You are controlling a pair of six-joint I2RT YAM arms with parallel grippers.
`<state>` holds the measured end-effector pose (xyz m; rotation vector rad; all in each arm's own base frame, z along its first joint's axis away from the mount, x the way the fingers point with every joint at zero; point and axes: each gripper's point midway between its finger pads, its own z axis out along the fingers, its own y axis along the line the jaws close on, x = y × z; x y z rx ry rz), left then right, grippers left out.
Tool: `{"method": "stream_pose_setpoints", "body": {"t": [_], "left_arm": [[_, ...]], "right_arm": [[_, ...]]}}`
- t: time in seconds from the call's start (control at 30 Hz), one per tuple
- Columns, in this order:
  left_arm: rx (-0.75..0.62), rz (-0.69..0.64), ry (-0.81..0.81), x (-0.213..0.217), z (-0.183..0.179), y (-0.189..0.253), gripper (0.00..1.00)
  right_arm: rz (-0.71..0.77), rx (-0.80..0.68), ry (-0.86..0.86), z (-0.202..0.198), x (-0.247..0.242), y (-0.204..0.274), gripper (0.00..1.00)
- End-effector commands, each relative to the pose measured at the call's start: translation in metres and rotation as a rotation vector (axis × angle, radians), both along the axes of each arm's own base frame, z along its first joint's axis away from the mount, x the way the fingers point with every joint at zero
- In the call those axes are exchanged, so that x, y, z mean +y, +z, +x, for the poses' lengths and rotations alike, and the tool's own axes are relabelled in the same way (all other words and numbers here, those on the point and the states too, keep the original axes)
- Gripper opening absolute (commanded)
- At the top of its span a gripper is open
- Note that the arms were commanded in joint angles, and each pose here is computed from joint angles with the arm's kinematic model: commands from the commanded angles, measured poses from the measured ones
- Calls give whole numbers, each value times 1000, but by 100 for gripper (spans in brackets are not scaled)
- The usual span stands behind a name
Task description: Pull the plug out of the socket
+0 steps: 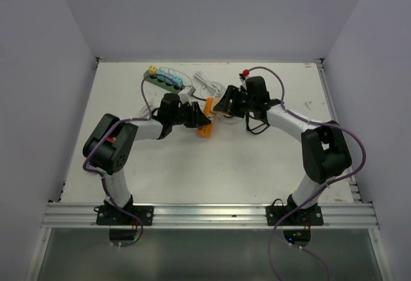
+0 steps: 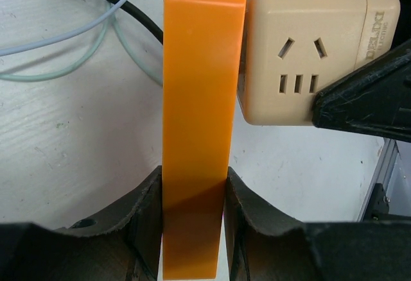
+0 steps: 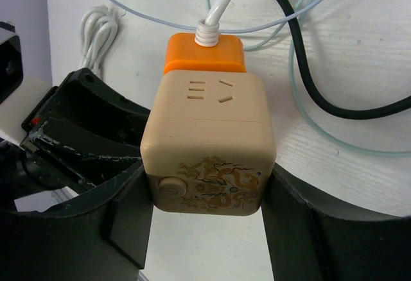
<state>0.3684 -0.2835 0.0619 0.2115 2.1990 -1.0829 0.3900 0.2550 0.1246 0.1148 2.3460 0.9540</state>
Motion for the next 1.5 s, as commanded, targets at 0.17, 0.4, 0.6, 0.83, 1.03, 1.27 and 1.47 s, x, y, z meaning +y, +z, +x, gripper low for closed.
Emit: {"method": "stream_pose_setpoints", "body": {"t": [0.17,0.4,0.6,0.83,1.03,1.27,1.47], "left_arm": [[106,39,97,37,-2,-38,0],[136,-53,20,28,-9,-30,0],[179,-164,-8,32,-12,-26,0],[209,-248,-17,26,-13,-24,0],[176,-21,145,48,4,-44,0],[154,212,278,67,16,-54,0],[170,160,227,53,5,-53,0]], "right_arm": [[21,-195,5,12,-12,54,18],[186,-249,120,-1,2,65,19],[253,-256,134,-3,-1,62,19],[136,-290,60,5,-14,58,18],[-51,-222,-27,6,-21,49,17],[-142,-204,-72,6,-10,42,17],[-105,-217,-47,1,-2,43,18]]}}
